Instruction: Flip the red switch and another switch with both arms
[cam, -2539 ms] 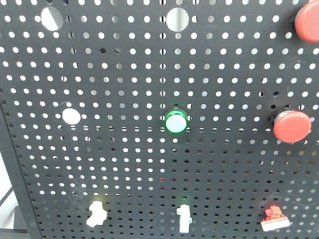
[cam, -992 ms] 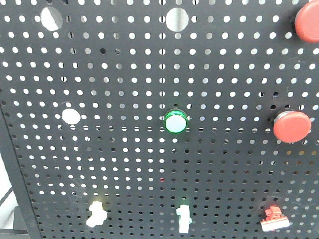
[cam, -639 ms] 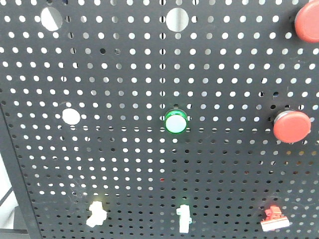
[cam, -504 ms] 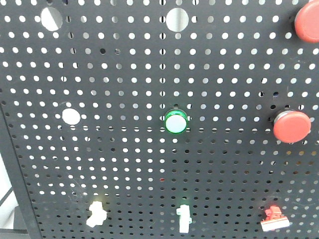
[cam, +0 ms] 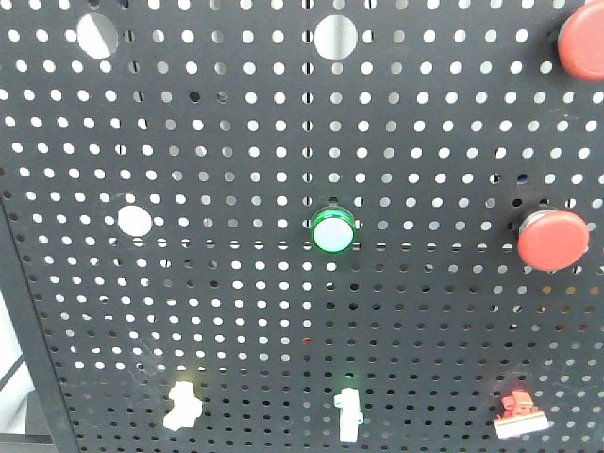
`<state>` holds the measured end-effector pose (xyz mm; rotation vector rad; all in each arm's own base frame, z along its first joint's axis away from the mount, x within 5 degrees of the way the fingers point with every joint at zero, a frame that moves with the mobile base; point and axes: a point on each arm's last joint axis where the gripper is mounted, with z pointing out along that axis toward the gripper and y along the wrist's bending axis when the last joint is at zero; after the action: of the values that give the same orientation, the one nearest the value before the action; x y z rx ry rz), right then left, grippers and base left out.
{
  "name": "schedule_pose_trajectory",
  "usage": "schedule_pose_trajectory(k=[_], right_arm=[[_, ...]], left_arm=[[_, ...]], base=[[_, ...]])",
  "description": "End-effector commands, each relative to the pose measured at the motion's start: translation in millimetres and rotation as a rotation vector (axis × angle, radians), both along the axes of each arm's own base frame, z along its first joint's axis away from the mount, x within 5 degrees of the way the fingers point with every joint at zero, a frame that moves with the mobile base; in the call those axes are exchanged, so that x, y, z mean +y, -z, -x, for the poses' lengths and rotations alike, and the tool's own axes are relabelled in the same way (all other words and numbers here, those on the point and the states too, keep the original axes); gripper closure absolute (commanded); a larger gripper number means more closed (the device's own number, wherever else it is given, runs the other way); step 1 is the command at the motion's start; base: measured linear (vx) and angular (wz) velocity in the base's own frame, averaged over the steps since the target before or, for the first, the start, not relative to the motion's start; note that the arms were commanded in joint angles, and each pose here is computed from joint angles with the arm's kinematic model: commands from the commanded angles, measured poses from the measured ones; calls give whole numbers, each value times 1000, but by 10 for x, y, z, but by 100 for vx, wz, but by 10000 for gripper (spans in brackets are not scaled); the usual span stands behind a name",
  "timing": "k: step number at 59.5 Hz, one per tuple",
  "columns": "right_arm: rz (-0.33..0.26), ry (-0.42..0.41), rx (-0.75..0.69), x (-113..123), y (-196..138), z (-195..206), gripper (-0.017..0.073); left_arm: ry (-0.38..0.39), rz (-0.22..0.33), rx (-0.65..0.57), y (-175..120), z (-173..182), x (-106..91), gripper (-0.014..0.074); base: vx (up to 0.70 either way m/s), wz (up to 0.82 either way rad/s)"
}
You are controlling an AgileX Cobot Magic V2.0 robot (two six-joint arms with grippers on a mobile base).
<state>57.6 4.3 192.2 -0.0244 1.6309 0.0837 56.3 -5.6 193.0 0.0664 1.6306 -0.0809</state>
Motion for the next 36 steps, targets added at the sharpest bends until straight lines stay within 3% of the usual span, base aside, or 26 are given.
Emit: schedule_pose_trajectory(k=[1,36], right_arm=[[39,13,-134,-11,-98,16,566],[45,13,-126,-11,-90,17,566]], left_arm=[[-7,15,-72,-12,4,6,591],[-7,15,-72,-13,3,6,591]], base=[[0,0],[0,0]])
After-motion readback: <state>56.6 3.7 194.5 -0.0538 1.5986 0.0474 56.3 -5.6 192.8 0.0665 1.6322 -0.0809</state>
